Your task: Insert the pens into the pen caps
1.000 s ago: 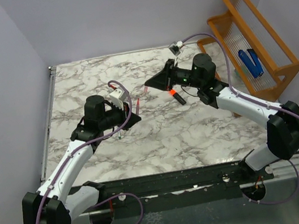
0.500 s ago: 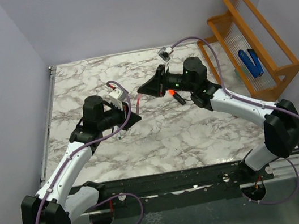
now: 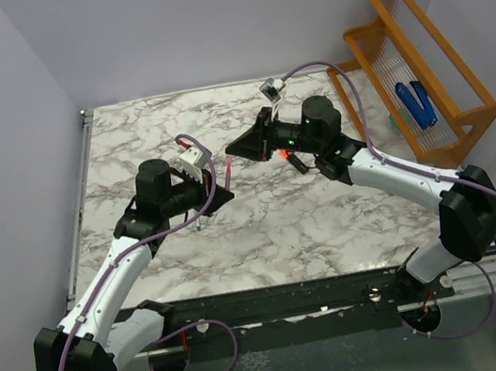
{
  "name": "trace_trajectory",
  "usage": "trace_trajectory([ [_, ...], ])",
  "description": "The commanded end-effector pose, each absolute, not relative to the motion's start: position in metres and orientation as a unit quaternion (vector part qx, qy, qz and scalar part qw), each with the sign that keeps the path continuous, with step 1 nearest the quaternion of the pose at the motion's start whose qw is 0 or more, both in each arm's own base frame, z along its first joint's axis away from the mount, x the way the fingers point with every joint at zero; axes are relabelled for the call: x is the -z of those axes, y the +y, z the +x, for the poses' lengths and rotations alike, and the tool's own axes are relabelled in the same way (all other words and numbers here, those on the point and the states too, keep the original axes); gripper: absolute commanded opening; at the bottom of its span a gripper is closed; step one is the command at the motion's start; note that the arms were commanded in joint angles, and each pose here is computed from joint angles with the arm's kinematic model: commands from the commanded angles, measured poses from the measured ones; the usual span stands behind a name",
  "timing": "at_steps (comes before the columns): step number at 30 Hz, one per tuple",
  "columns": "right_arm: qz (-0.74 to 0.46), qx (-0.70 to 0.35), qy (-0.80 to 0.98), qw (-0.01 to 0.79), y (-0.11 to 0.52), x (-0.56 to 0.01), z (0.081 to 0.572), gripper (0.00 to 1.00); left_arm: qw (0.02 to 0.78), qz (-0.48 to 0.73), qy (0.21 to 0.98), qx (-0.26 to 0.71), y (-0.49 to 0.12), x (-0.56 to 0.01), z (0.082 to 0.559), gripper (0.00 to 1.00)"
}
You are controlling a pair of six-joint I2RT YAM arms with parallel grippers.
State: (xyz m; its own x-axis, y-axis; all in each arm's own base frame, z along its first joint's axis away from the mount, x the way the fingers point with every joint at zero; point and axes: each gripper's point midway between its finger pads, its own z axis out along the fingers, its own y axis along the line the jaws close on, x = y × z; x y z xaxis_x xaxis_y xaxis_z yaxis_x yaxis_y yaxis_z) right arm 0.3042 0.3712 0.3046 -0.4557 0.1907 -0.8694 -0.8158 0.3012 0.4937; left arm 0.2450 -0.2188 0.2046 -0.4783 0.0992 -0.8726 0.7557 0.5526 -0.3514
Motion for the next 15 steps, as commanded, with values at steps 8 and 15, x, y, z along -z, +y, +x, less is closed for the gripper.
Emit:
trace_trajectory([
  [8, -0.223, -0.507, 0.644, 0.527, 0.3600, -0.3234, 0.3165, 0.01, 0.441, 0.293, 0.751, 0.395, -0.2231, -0.2154, 0.2386, 0.00],
  [15, -0.232, -0.511, 0.653, 0.509, 0.3634, -0.3135, 0.3133, 0.01, 0.443, 0.292, 0.751, 0.393, -0.2226, -0.2152, 0.2395, 0.00],
])
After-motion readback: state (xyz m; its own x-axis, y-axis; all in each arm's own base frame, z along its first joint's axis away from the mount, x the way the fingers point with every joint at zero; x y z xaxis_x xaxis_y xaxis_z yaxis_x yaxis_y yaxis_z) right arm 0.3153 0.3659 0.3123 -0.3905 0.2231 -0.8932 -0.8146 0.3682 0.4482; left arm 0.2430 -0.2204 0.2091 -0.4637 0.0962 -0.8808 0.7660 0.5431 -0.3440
